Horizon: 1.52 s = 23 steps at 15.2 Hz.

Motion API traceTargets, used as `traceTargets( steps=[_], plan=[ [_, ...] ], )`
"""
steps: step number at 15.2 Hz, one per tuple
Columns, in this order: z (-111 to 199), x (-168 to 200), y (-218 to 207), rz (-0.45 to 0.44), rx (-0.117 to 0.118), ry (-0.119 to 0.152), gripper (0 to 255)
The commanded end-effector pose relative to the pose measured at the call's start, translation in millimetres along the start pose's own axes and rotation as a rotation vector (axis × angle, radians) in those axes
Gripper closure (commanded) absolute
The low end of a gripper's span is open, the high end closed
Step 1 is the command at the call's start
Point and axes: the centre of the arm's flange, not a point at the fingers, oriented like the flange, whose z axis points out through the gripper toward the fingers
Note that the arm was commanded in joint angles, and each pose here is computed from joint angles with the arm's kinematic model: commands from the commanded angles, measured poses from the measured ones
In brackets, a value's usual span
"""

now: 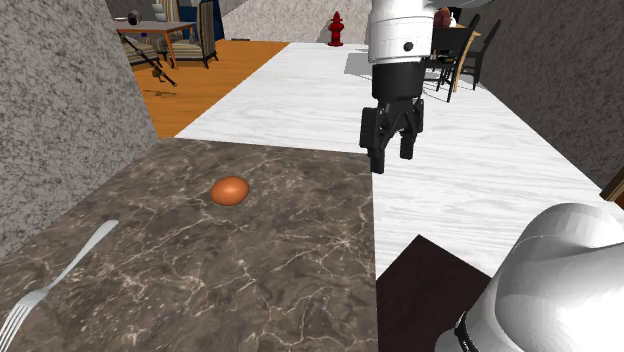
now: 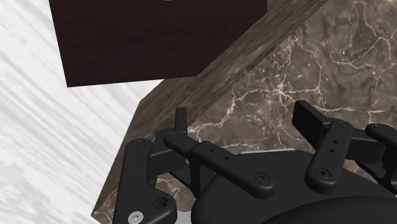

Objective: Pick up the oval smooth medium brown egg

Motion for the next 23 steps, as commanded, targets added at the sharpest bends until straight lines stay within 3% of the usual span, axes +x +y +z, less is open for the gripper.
traceTargets(
  steps=[1, 23],
  plan=[
    [0, 0, 0, 0.000, 0.000, 0.000, 0],
    [18, 219, -195, -0.170, -0.089, 0.035, 0]
  ],
)
